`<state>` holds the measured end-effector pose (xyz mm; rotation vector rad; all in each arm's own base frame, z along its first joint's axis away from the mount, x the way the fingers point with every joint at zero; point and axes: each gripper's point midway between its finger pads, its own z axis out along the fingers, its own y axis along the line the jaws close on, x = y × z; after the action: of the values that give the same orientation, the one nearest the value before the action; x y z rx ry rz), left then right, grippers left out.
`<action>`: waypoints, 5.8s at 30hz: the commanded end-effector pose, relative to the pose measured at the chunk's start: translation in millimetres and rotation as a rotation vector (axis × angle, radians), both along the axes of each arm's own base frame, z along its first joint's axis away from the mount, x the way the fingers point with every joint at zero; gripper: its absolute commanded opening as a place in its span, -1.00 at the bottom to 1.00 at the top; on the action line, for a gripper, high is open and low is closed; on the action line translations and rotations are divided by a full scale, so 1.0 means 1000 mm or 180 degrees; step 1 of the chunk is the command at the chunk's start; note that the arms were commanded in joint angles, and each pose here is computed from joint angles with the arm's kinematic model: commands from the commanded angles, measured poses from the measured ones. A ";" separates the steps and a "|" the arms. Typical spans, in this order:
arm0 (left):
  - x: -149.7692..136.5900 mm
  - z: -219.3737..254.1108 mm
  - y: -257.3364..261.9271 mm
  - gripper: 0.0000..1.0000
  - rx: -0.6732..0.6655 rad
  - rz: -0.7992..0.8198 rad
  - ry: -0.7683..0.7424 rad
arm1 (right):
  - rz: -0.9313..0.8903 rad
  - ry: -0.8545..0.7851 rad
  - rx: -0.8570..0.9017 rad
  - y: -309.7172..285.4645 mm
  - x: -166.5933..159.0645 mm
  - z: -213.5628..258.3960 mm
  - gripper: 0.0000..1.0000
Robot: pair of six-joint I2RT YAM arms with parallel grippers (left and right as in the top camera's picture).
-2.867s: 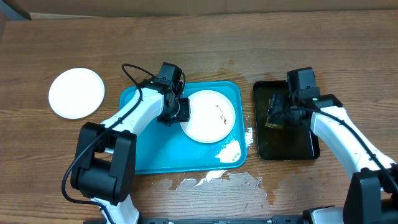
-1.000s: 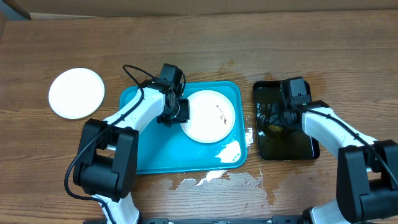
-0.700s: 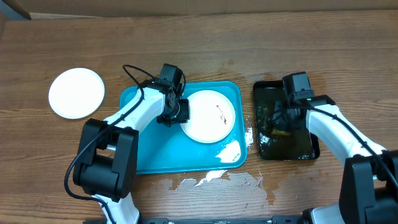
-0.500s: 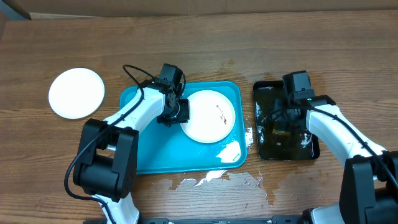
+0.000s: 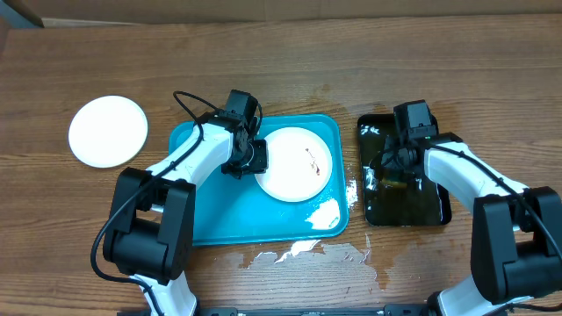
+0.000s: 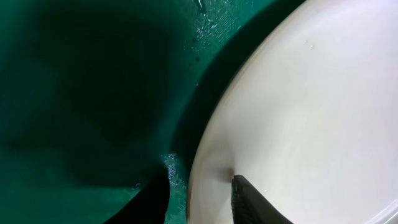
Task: Clean dirty plates on tray and stack at the side
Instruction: 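Grasp the green-and-yellow sponge and dip it in the black tray's water, then carry the wet sponge left onto the white plate, then scrub the white plate with the sponge while the left gripper holds it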
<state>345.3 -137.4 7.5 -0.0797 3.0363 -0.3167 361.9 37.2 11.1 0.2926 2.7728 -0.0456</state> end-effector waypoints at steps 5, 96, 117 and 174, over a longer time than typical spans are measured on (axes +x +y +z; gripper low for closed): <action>-0.001 -0.003 0.000 -0.26 0.0055 0.0005 0.0036 | 0.0064 -0.0040 -0.0003 0.003 0.010 0.046 0.38; 0.005 -0.002 -0.002 -0.92 0.0003 0.0156 -0.0007 | 0.1129 -0.0256 0.1581 0.163 -0.021 0.109 -0.93; 0.003 -0.003 0.000 -0.78 0.0039 0.0054 -0.0002 | 0.1281 -0.0615 0.0647 0.219 -0.006 0.048 -0.87; 0.003 -0.003 0.000 -0.92 0.0047 0.0058 -0.0003 | 0.1311 0.0126 0.0000 0.199 -0.037 0.028 -0.92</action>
<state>347.4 -137.6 8.2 -0.1148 3.0297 -0.3171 311.6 230.8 25.1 -0.3045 2.8609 0.0496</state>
